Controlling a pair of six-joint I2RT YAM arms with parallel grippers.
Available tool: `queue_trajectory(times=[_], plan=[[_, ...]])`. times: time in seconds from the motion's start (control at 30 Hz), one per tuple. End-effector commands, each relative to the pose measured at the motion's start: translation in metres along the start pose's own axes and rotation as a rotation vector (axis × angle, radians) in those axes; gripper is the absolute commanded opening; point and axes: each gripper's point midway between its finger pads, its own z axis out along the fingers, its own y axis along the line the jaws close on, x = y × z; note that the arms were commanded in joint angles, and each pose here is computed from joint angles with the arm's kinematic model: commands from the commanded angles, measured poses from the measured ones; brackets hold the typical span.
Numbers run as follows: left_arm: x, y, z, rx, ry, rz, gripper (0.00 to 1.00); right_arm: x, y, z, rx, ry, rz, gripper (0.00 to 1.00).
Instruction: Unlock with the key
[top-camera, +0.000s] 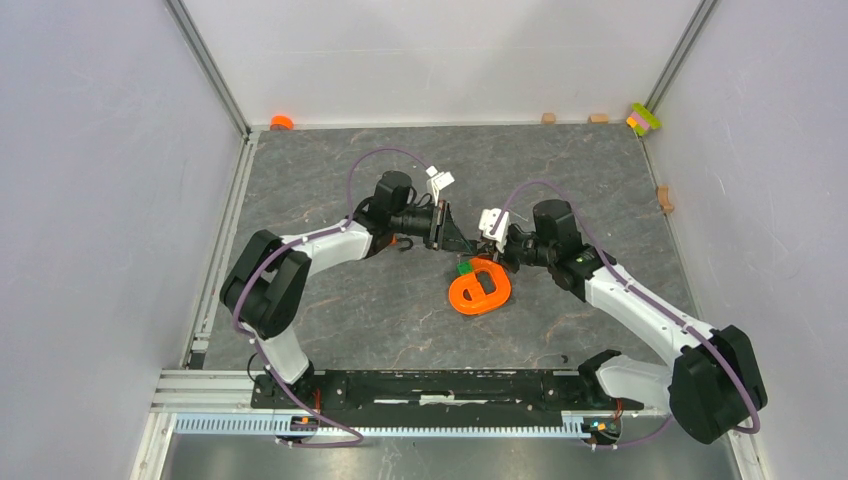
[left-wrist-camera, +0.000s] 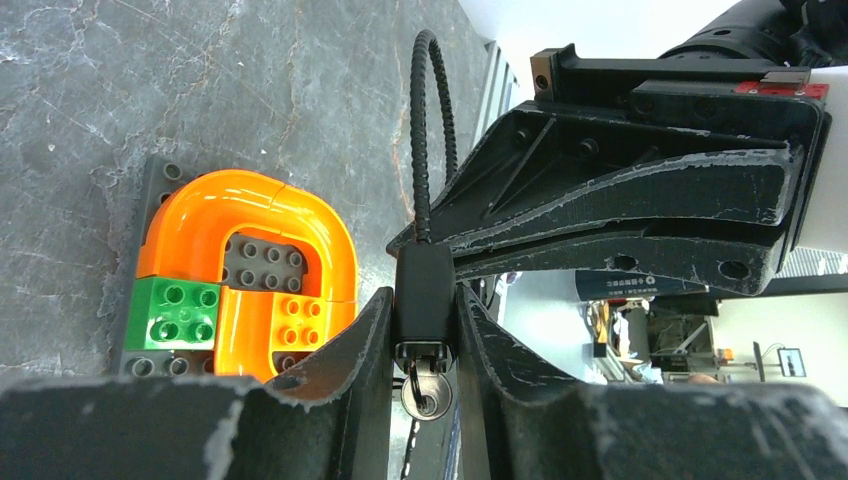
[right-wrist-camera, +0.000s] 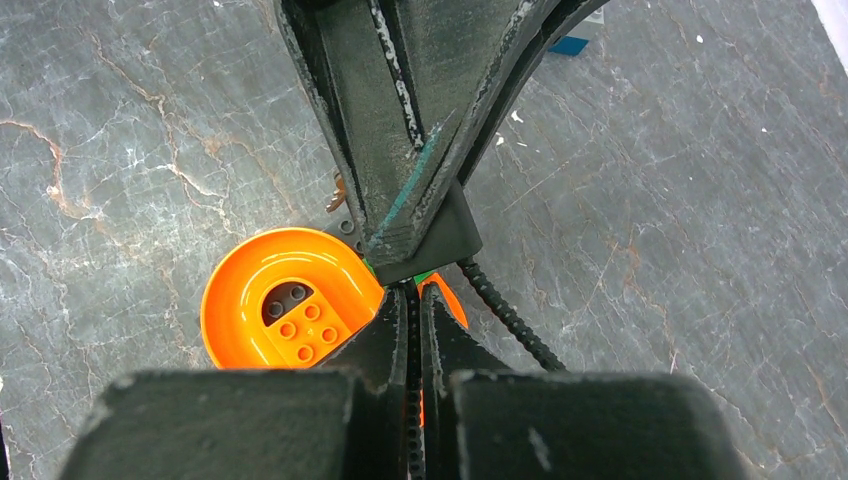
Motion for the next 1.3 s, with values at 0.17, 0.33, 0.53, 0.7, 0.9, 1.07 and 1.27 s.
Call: queue_trajectory(times=[0.17, 0.33, 0.53, 0.7, 0.9, 1.07, 1.27], plan=[[0.026, -0.03, -0.001, 0.103, 0.143, 0.02, 0.02, -0.019, -0.061, -0.016, 0.236, 0.012, -0.102, 0.0], [0.022, -0.029, -0.006, 0.093, 0.143, 0.025, 0.02, -0.017, -0.064, -0.02, 0.232, 0.021, -0.115, 0.0], [0.019, -0.027, -0.011, 0.079, 0.144, 0.029, 0.02, -0.013, -0.065, -0.022, 0.216, 0.038, -0.128, 0.0], [0.018, -0.025, -0.014, 0.065, 0.141, 0.034, 0.02, -0.008, -0.065, -0.021, 0.203, 0.063, -0.147, 0.0], [0.013, -0.023, -0.016, 0.056, 0.13, 0.048, 0.02, -0.006, -0.068, -0.024, 0.206, 0.08, -0.16, 0.0], [0.017, -0.018, -0.018, 0.039, 0.143, 0.028, 0.02, -0.004, -0.071, -0.025, 0.213, 0.096, -0.161, 0.0], [0.013, -0.018, -0.021, 0.033, 0.134, 0.028, 0.02, 0.0, -0.073, -0.028, 0.217, 0.115, -0.171, 0.0]])
